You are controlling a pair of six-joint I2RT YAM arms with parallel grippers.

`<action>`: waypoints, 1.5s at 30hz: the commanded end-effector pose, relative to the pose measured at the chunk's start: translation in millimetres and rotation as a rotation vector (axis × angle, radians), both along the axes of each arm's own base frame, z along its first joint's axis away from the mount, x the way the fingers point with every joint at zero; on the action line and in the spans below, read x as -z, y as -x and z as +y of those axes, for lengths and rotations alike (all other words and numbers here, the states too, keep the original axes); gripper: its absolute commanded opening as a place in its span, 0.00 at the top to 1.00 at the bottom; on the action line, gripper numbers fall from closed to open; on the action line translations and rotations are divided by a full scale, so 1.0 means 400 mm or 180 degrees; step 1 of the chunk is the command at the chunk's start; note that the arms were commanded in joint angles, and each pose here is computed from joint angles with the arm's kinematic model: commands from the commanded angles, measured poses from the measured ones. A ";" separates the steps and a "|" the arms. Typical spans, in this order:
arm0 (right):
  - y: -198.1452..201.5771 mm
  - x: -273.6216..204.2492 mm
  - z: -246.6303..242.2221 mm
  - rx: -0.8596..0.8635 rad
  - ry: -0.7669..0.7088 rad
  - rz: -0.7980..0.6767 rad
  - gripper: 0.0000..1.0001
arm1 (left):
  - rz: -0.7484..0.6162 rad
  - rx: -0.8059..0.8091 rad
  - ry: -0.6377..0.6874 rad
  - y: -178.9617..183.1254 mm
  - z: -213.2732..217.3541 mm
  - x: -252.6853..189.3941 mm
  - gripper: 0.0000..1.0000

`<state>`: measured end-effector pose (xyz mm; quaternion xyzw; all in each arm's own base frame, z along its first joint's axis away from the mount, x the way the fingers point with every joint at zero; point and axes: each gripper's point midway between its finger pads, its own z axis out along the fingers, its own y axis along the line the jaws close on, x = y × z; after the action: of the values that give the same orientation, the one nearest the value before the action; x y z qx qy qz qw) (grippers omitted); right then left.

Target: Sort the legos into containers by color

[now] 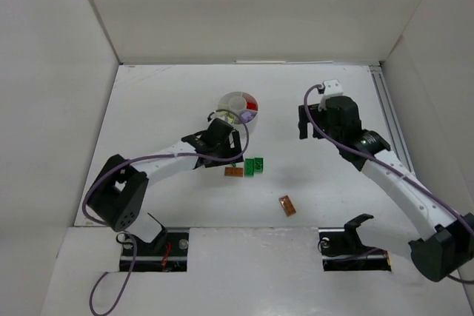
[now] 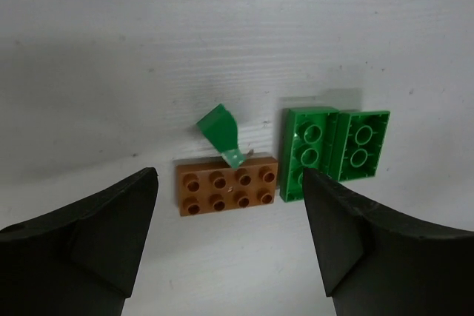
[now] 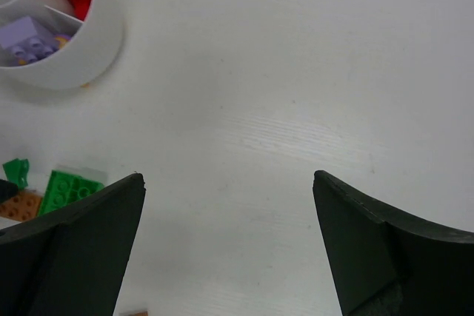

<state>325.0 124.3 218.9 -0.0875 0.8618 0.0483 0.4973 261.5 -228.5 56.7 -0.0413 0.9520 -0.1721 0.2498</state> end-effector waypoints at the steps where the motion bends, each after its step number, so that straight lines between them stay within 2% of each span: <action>1: 0.036 -0.018 -0.083 0.0375 -0.0027 -0.0103 0.00 | -0.0208 -0.0242 -0.0085 -0.062 -0.039 -0.026 0.25; 4: 0.058 -0.021 -0.122 0.0493 -0.0021 -0.0127 0.00 | -0.0080 -0.0374 -0.0167 -0.072 -0.042 0.014 0.35; 13: 0.075 -0.015 -0.148 0.0561 -0.0026 -0.0108 0.00 | 0.0023 -0.0564 -0.0271 -0.082 -0.035 0.057 0.50; 14: 0.075 -0.015 -0.148 0.0561 -0.0026 -0.0108 0.00 | 0.0043 -0.0563 -0.0292 -0.081 -0.034 0.065 0.57; 16: 0.073 -0.015 -0.155 0.0590 -0.0026 -0.0108 0.00 | 0.0065 -0.0533 -0.0317 -0.071 -0.036 0.068 0.63; 22: 0.065 -0.004 -0.148 0.0565 -0.0025 -0.0071 0.00 | 0.0031 -0.0505 -0.0299 -0.057 -0.047 0.059 0.65; 26: 0.061 0.008 -0.154 0.0594 -0.0012 -0.0044 0.00 | 0.0051 -0.0506 -0.0409 -0.045 -0.046 0.065 0.71; 30: 0.059 0.008 -0.161 0.0624 -0.0011 -0.0044 0.00 | 0.0046 -0.0514 -0.0516 -0.042 -0.054 0.061 0.80; 31: 0.062 0.018 -0.161 0.0624 0.0001 -0.0018 0.00 | 0.0093 -0.0539 -0.0547 -0.040 -0.053 0.065 0.85; 34: 0.063 0.010 -0.169 0.0653 -0.0013 -0.0049 0.00 | 0.0121 -0.0523 -0.0631 -0.032 -0.050 0.069 0.94; 41: 0.067 0.014 -0.175 0.0643 -0.0001 -0.0045 0.00 | -0.0146 -0.0592 -0.0574 -0.073 -0.057 -0.032 0.95; 45: 0.064 0.003 -0.181 0.0672 -0.0025 -0.0099 0.00 | -0.0524 -0.0722 -0.0471 -0.132 -0.051 -0.166 0.95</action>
<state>295.3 53.6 204.0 -0.0048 0.8725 -0.0091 0.4884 291.5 -252.3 56.2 -0.0978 0.9543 -0.0561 0.2767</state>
